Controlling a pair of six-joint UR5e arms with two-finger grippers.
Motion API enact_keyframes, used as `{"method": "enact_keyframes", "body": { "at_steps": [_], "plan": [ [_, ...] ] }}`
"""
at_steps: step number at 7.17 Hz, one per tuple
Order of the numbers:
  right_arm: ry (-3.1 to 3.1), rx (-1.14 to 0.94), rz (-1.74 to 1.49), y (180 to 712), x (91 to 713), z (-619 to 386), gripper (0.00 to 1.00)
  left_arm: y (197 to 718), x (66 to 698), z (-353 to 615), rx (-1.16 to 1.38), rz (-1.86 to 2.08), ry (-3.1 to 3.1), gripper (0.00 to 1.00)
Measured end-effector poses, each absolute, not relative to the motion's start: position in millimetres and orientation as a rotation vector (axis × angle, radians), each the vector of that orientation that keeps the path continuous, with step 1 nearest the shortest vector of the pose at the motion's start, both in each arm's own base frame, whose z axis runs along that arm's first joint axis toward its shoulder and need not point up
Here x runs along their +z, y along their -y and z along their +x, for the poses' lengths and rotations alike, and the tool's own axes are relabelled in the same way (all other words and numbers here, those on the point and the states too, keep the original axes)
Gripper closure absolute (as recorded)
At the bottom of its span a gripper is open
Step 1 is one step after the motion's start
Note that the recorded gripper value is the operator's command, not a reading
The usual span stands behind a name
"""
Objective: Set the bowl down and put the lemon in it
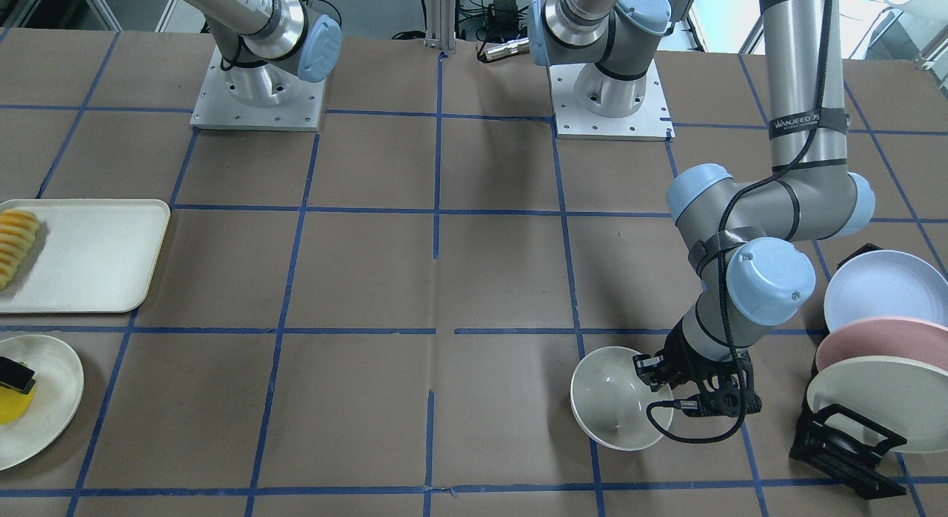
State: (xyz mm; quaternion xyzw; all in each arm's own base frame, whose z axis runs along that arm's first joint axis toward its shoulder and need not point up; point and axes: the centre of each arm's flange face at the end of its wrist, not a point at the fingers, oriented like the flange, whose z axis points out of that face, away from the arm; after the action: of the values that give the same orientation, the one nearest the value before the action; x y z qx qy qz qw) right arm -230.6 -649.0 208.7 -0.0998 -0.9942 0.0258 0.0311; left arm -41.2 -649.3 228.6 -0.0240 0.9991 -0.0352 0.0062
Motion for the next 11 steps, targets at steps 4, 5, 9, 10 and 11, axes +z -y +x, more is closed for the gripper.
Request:
{"method": "enact_keyframes", "body": {
  "at_steps": [4, 5, 9, 10, 11],
  "plan": [
    [3.063, 0.067, -0.305, 654, 224, -234, 1.0, 639, 264, -64, -0.141, -0.052, -3.157, 1.0],
    [3.076, 0.021, -0.307, 657, 240, -236, 1.0, 630, 277, -86, -0.129, -0.07, -3.198, 1.0],
    [3.118, -0.089, -0.219, 658, 363, -189, 1.0, 570, 268, -256, -0.021, -0.198, -3.26, 1.0],
    [3.117, -0.082, -0.174, 654, 389, -160, 1.0, 560, 257, -269, -0.005, -0.193, -3.259, 1.0],
    [3.115, -0.07, -0.137, 650, 409, -129, 1.0, 554, 244, -274, 0.005, -0.188, -3.26, 1.0]
  ]
}}
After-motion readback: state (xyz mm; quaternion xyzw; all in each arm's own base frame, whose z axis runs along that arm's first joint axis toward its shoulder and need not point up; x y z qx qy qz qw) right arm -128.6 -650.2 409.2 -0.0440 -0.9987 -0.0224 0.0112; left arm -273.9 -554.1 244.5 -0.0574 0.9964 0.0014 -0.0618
